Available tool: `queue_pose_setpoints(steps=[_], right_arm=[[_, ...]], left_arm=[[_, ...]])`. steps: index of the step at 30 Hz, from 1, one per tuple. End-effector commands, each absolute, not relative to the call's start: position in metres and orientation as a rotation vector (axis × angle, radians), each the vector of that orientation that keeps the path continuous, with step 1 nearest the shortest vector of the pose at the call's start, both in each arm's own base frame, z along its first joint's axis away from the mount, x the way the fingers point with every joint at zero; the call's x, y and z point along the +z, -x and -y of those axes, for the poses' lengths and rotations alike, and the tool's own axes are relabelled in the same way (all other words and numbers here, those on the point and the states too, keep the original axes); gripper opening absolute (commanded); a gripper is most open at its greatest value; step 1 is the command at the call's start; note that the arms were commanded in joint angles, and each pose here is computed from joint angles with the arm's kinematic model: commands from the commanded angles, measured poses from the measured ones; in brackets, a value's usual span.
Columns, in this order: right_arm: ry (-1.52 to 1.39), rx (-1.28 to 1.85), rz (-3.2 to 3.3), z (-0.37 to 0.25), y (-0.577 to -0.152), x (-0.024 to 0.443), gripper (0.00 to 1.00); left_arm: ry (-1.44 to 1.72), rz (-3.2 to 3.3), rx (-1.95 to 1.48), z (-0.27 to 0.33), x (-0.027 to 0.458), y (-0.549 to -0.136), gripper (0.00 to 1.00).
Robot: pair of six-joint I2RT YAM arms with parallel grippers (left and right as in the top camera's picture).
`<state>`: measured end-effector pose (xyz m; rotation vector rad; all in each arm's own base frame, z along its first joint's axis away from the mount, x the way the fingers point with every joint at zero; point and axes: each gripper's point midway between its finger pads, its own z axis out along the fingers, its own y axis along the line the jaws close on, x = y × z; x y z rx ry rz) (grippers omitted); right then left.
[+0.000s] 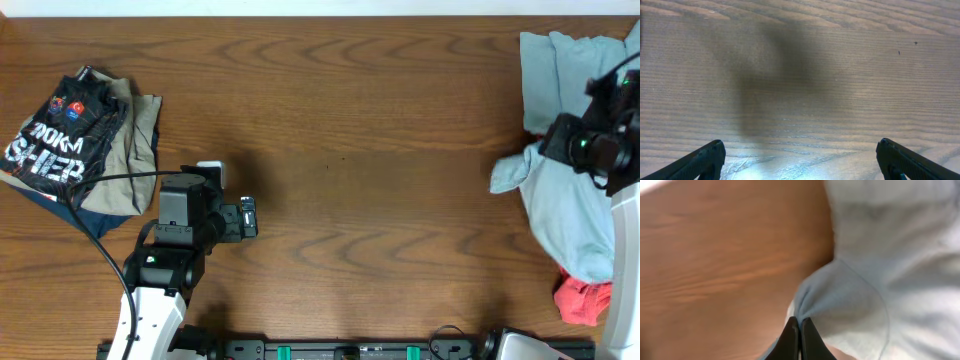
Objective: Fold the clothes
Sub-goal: 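Grasp the light blue shirt with the right gripper and drag it leftward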
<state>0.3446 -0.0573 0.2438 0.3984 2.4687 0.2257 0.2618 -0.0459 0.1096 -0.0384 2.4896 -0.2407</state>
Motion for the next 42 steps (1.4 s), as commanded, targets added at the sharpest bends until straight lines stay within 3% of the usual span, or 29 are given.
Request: queue_pose_setpoints(steps=[1,5,9,17,27,28,29,31,33,34,38,42], right_arm=[[0.015,0.626,-2.304,-0.009,-0.351,0.296,0.01],[0.25,0.897,-2.219,-0.06,-0.335,0.312,0.01],[0.389,0.973,-2.258,-0.1,-0.32,0.304,0.01],[0.624,0.988,-2.289,-0.161,-0.302,0.287,0.01],[0.586,0.811,-2.486,-0.186,-0.318,0.237,0.02],[0.586,0.789,-2.505,-0.186,-0.32,0.231,0.09],[0.579,0.76,-2.524,-0.184,-0.323,0.225,0.27],[0.54,0.679,-2.564,-0.176,-0.331,0.214,0.54],[0.443,0.533,-2.614,-0.156,-0.342,0.202,0.92],[0.374,0.435,-2.641,-0.142,-0.348,0.197,0.99],[0.174,0.172,-2.703,-0.097,-0.353,0.187,0.99],[0.175,0.148,-2.785,-0.087,-0.337,0.175,0.99]], left_arm=[[0.05,-2.467,-0.246,0.045,0.119,-0.267,0.98],[0.05,-2.467,-0.246,0.045,0.119,-0.267,0.98],[0.051,-2.467,-0.246,0.045,0.119,-0.267,0.98],[0.051,-2.468,-0.246,0.045,0.119,-0.267,0.98],[0.051,-2.468,-0.246,0.045,0.119,-0.267,0.98],[0.051,-2.468,-0.246,0.045,0.119,-0.267,0.98],[0.051,-2.468,-0.246,0.045,0.119,-0.267,0.98],[0.051,-2.468,-0.246,0.045,0.119,-0.267,0.98],[0.051,-2.468,-0.246,0.045,0.119,-0.267,0.98],[0.051,-2.468,-0.246,0.045,0.119,-0.267,0.98],[0.031,-2.466,-0.305,0.053,0.12,-0.266,0.98],[-0.003,-2.448,-0.406,0.067,0.124,-0.268,0.98]])
